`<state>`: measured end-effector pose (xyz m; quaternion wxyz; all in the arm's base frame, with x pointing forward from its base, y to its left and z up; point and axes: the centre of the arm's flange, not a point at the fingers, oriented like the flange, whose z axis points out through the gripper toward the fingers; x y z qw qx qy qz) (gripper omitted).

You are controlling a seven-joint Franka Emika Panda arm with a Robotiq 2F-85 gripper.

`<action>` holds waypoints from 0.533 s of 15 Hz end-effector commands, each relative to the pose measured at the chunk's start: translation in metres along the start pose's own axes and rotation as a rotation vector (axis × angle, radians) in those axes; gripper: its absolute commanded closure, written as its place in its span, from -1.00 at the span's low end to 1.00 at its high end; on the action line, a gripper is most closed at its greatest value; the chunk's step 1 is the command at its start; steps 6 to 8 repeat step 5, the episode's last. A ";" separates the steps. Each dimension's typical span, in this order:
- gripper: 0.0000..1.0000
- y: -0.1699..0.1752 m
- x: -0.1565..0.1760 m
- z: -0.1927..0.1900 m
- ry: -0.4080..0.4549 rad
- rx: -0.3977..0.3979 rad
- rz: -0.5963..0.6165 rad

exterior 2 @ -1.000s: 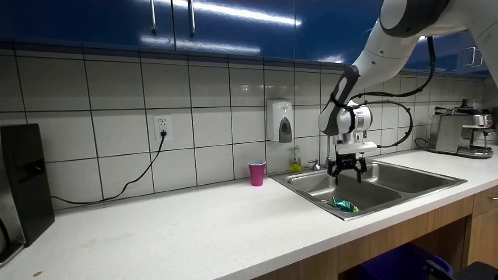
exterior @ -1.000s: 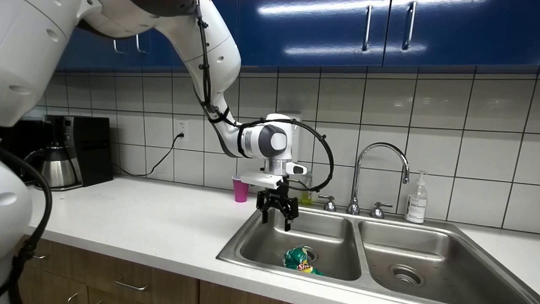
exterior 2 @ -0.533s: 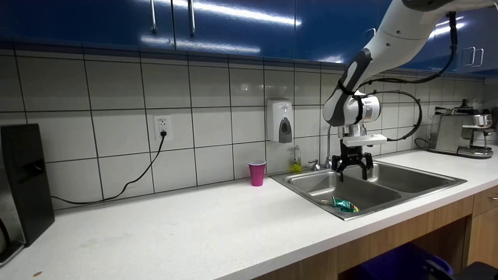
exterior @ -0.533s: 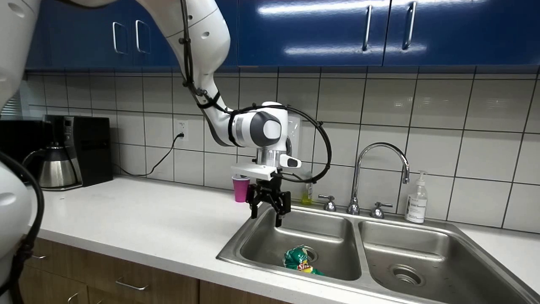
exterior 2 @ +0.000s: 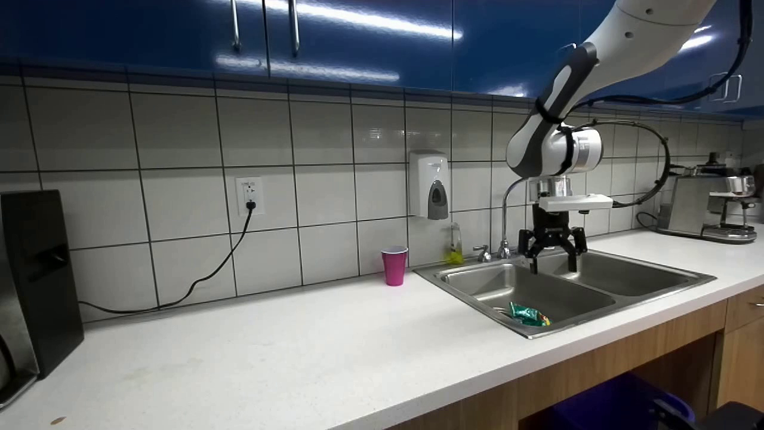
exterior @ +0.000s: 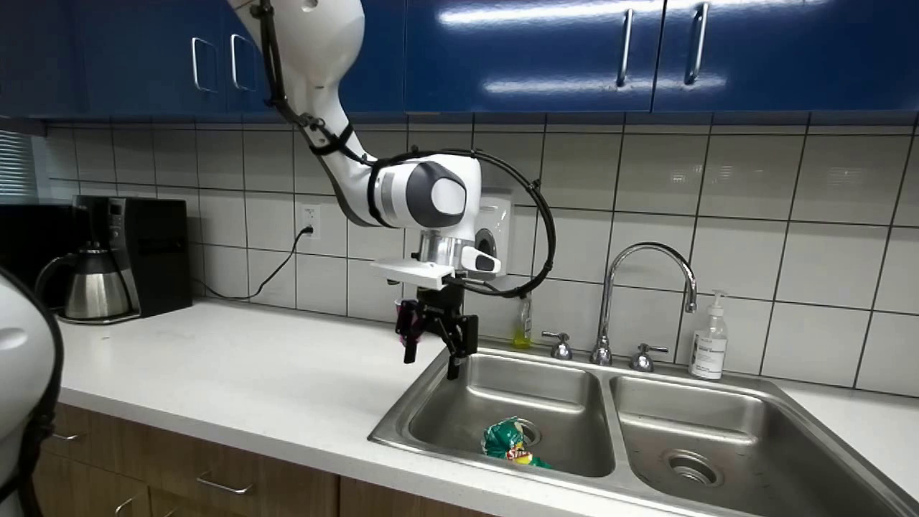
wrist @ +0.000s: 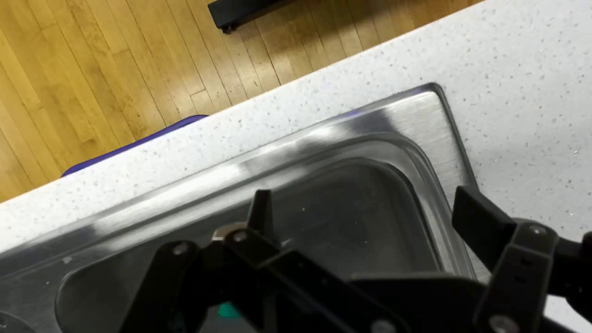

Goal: Put the green packet inside the sink

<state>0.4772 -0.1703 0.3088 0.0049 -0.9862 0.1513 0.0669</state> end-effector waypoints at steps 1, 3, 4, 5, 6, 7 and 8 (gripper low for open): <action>-1.00 0.004 -0.032 -0.019 -0.010 0.013 0.000; -1.00 0.000 -0.015 -0.008 -0.004 0.011 0.000; -1.00 0.000 -0.018 -0.010 -0.002 0.014 -0.001; -1.00 0.000 -0.020 -0.011 -0.001 0.016 -0.001; -1.00 0.000 -0.020 -0.011 -0.001 0.016 -0.001; -1.00 0.000 -0.020 -0.011 -0.001 0.016 -0.001; -1.00 0.000 -0.020 -0.011 -0.001 0.016 -0.001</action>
